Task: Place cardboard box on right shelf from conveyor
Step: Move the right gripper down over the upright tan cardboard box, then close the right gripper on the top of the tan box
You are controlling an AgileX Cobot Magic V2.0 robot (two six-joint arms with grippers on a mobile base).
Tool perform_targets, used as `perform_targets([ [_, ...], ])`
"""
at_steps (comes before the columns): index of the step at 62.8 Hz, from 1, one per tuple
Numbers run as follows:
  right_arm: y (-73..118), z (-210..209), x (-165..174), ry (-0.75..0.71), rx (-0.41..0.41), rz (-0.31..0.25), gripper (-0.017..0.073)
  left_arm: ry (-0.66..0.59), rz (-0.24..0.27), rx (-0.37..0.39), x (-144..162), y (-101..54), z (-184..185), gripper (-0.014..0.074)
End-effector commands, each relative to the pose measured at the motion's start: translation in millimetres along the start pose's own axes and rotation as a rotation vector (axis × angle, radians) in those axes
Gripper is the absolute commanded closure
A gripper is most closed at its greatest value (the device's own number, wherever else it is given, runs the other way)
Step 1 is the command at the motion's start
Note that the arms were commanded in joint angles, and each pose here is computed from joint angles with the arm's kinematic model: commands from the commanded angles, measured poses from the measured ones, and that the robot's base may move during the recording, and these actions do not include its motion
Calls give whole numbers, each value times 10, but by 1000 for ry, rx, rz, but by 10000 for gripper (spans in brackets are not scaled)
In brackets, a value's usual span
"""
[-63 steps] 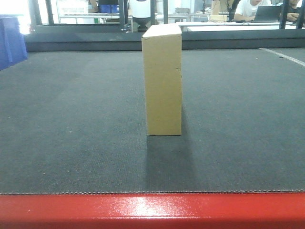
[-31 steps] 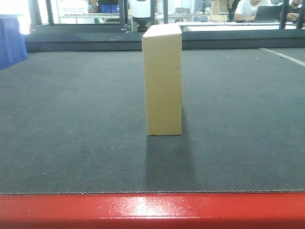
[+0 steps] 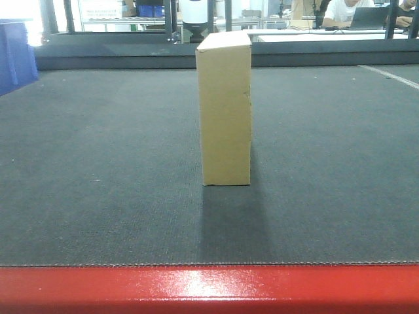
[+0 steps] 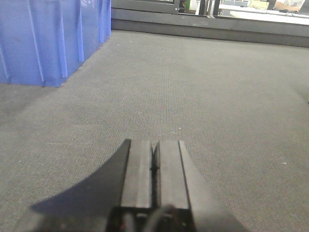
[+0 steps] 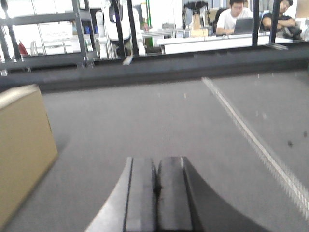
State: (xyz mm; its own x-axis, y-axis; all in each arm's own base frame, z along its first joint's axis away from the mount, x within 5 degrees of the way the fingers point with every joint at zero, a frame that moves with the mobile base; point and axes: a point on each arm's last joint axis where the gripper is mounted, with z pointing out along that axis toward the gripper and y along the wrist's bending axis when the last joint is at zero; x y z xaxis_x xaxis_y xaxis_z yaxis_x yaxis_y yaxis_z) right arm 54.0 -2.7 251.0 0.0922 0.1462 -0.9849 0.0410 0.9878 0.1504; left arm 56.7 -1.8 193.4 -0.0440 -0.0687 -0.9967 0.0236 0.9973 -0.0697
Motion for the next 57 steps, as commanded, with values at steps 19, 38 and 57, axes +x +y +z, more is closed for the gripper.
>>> perform_targets([
  [19, 259, 725, -1064, 30, -81, 11, -34, -99, -10, 6, -92, -3, -15, 713],
  [38, 936, 1610, -1255, 335, -314, -32, -64, -99, -10, 6, -92, -3, -15, 713],
  [57, 1795, 2349, -1306, 690, -369, -17, -64, -99, -10, 6, -92, -3, -15, 713],
])
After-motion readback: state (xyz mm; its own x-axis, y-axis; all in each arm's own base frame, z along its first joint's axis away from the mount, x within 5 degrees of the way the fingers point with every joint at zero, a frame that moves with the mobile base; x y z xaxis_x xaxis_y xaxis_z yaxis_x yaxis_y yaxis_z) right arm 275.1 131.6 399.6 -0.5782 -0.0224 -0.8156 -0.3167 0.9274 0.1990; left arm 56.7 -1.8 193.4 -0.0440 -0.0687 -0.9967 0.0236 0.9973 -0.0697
